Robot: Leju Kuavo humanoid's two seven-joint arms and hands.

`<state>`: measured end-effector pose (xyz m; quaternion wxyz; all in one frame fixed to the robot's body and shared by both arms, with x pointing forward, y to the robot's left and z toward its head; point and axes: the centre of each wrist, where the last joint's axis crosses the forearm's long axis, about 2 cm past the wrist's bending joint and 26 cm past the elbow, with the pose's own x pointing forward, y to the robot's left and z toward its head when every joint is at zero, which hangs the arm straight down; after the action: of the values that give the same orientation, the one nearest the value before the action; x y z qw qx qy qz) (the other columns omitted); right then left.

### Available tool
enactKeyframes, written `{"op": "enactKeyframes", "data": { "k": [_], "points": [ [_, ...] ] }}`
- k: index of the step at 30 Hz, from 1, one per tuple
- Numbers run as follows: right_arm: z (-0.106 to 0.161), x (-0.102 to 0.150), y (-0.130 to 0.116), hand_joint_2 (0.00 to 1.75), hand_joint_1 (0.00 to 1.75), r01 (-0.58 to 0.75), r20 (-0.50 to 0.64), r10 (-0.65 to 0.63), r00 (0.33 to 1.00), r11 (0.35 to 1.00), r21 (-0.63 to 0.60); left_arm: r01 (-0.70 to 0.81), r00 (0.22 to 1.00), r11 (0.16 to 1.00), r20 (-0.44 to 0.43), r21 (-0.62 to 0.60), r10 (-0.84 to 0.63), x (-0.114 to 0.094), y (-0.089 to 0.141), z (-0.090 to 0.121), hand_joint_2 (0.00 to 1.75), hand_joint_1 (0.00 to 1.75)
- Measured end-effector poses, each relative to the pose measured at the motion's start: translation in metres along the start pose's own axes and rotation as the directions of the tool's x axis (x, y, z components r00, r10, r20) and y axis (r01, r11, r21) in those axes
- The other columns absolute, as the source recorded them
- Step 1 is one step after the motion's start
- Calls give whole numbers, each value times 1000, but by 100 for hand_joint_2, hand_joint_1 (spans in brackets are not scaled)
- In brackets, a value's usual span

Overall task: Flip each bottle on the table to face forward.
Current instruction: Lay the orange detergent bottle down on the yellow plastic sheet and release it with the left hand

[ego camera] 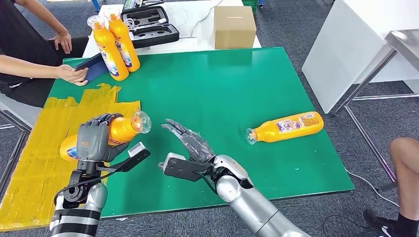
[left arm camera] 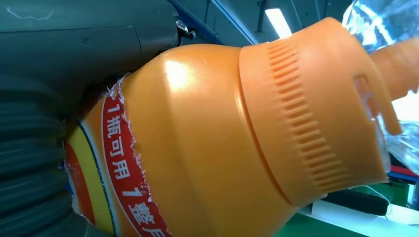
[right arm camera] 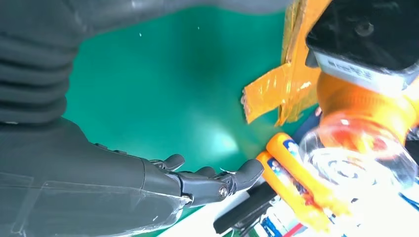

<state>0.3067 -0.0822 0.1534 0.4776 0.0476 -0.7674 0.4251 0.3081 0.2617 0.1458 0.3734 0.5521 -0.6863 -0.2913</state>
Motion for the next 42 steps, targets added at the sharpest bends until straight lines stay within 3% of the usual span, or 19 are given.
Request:
{"op": "enactKeyframes", "data": {
  "k": [7, 14, 21, 22, 26, 42],
  "points": [
    [3, 2, -7, 0, 0, -3, 30, 3, 1000, 1000, -11, 180, 979, 982, -87, -48, -184, -3, -15, 6, 175, 175],
    [6, 2, -12, 0, 0, -10, 42, 10, 999, 1000, -10, 273, 962, 936, 55, -223, -268, -17, -49, 28, 175, 175],
    [9, -1, -14, 0, 0, -15, 39, 15, 999, 1000, -1, 325, 946, 885, 125, -333, -301, -45, -66, 41, 175, 175],
    [9, -1, -14, 0, 0, -16, 39, 16, 999, 1000, 0, 328, 945, 882, 127, -338, -303, -49, -67, 41, 175, 168],
    [11, -3, -15, 0, 0, -18, 37, 18, 999, 1000, 3, 334, 942, 873, 115, -355, -314, -61, -70, 41, 175, 0],
    [17, -8, -14, 0, 0, -20, 22, 20, 1000, 1000, 14, 328, 944, 876, 83, -352, -320, -73, -71, 42, 175, 0]
  ]
}}
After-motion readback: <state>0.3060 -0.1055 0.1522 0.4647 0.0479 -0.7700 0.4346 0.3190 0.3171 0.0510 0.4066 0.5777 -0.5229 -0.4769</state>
